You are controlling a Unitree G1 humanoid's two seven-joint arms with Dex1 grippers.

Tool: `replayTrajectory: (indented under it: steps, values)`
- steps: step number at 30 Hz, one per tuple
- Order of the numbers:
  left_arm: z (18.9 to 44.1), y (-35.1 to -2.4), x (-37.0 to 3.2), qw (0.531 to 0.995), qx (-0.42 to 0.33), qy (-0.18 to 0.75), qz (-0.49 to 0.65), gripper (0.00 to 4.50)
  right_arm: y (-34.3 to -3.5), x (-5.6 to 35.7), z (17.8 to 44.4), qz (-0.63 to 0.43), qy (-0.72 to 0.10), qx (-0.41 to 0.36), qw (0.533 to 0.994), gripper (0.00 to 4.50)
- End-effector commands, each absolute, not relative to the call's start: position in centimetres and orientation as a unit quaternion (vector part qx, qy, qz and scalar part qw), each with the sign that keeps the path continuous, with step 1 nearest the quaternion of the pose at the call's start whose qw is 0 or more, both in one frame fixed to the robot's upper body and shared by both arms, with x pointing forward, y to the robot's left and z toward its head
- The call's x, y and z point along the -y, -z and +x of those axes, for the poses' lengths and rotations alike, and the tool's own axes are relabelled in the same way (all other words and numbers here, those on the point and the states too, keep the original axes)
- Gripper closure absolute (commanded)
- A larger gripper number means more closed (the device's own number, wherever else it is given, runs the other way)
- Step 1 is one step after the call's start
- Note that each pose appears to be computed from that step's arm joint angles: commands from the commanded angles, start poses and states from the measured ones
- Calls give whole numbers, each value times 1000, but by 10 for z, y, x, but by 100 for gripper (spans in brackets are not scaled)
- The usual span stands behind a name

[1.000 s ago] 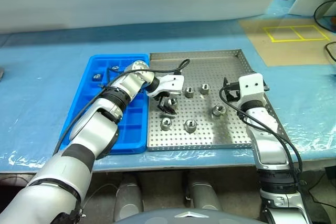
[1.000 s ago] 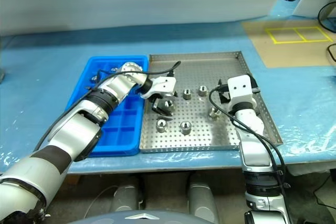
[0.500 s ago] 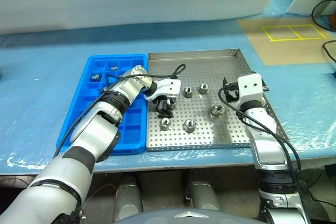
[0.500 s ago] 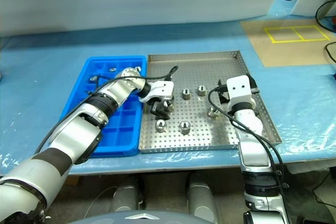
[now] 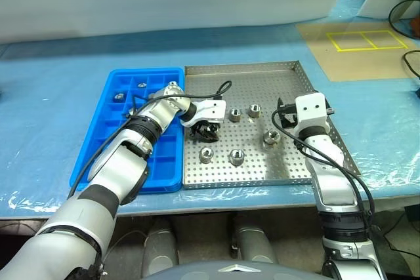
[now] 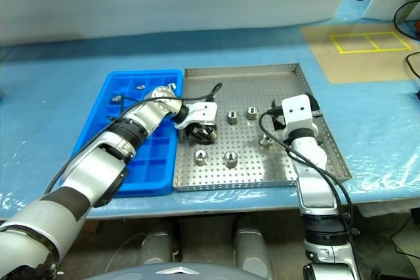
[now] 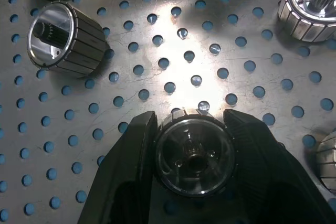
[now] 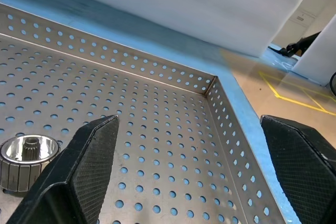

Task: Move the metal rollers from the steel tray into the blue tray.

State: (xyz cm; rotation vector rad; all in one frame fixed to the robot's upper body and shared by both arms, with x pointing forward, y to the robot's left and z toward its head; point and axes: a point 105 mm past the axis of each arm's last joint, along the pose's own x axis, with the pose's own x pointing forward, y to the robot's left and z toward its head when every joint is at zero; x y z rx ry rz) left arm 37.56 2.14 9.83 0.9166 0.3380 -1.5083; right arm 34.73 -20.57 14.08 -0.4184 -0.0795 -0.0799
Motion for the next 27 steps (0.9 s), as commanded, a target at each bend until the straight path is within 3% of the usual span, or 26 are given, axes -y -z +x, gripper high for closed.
replayTrajectory:
  steps: [1, 4, 7, 12, 20, 27]
  values:
    - [378, -128, -10, 651, -79, 659, 370, 278, -154, 201, 350, -211, 35, 65, 975, 0]
    - [365, -159, -4, 647, -40, 701, 298, 278, -158, 194, 352, -207, 15, 70, 976, 0]
    - [355, -187, -17, 641, 2, 711, 288, 278, -171, 165, 354, -177, -73, 82, 978, 0]
    - [355, -225, -51, 691, 29, 672, 264, 278, -185, 119, 353, -140, -216, 90, 962, 0]
    - [357, -213, -147, 773, -22, 536, 339, 278, -189, 50, 347, -142, -439, 78, 884, 0]
    - [329, -201, -202, 847, -59, 435, 299, 278, -188, 8, 346, -151, -546, 82, 820, 0]
